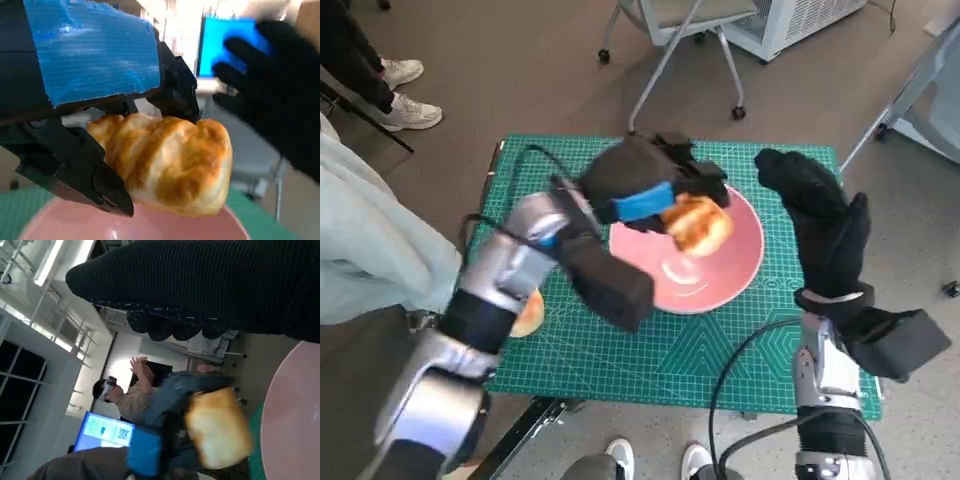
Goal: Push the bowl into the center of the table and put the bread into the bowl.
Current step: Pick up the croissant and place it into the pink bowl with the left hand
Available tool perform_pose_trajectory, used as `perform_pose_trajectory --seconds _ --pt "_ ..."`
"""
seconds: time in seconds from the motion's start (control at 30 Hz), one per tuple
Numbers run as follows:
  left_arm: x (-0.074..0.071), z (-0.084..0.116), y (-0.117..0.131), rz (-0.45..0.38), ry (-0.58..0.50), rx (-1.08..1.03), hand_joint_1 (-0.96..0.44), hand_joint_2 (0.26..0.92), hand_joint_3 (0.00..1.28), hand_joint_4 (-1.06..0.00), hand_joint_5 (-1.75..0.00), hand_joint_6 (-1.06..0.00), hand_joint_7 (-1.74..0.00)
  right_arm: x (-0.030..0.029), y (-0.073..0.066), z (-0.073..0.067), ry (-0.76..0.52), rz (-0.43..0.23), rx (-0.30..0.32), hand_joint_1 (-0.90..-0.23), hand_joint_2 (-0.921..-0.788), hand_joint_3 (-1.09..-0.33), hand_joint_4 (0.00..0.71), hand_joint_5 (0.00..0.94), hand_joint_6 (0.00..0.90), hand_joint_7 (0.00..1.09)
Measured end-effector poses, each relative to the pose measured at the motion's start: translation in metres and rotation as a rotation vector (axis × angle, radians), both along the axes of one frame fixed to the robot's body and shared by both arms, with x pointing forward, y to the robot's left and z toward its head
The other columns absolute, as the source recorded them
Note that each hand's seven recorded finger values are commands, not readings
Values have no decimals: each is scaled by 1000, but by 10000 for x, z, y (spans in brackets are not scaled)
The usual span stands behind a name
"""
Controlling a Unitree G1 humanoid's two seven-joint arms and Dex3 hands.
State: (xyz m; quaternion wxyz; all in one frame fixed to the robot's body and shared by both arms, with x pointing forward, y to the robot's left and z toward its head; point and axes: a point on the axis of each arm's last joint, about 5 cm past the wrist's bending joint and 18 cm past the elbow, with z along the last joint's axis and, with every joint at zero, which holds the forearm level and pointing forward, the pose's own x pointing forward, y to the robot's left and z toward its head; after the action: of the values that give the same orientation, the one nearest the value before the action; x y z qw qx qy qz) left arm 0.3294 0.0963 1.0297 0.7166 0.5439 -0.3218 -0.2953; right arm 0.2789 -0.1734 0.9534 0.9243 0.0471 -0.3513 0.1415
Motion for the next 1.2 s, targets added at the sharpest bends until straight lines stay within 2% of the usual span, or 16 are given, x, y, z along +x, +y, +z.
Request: perform_pose_trajectory --seconds 0.03,0.07,0.1,0.13,0.2,0.27,0.33,0.6,0.77,1.0,1.2 --pt "8 -22 -7 2 12 3 2 921 124 -620 -1218 -567 -1238 -2 -2 1 -1 -1 0 -644 -921 -739 204 0 124 492" --pt "17 -49 -16 6 29 8 2 921 143 -591 -1239 -551 -1263 -6 -7 1 -2 -2 -1 -644 -921 -739 204 0 124 492" --pt "26 -70 -23 11 45 13 11 894 136 -535 -941 -514 -1005 -9 -12 2 -4 -4 -1 -643 -921 -740 204 0 124 492" --pt "32 -88 -28 17 60 20 18 892 106 -550 -649 -544 -735 -12 -16 3 -5 -5 -2 -642 -921 -740 204 0 124 492" --pt "45 -128 -26 34 92 37 11 873 59 -528 -339 -553 -419 -17 -25 4 -7 -9 -3 -641 -921 -741 204 0 123 493" --pt "54 -156 -17 49 115 54 -17 847 25 -459 -138 -521 -184 -24 -38 1 -9 -13 -6 -638 -921 -743 204 0 123 494" --pt "60 -173 -9 62 124 76 -42 835 14 -415 -71 -498 -97 -31 -52 -4 -7 -18 -8 -636 -921 -745 204 0 122 494" --pt "64 -167 13 78 142 134 -150 811 1 -212 -3 -361 -4 -34 -73 -4 -6 -28 -11 -622 -921 -750 204 0 122 497" --pt "60 -111 56 59 185 126 -165 800 0 -143 0 -297 0 -34 -70 -3 -7 -31 -10 -630 -921 -749 204 0 122 498" --pt "1 37 262 24 225 41 -160 792 0 -104 0 -264 0 -34 -68 -2 -7 -33 -7 -640 -921 -748 204 0 121 500" --pt "-148 169 590 23 264 -37 -106 781 0 -105 -2 -271 -5 -36 -68 1 -9 -32 -8 -641 -921 -749 203 0 119 501"
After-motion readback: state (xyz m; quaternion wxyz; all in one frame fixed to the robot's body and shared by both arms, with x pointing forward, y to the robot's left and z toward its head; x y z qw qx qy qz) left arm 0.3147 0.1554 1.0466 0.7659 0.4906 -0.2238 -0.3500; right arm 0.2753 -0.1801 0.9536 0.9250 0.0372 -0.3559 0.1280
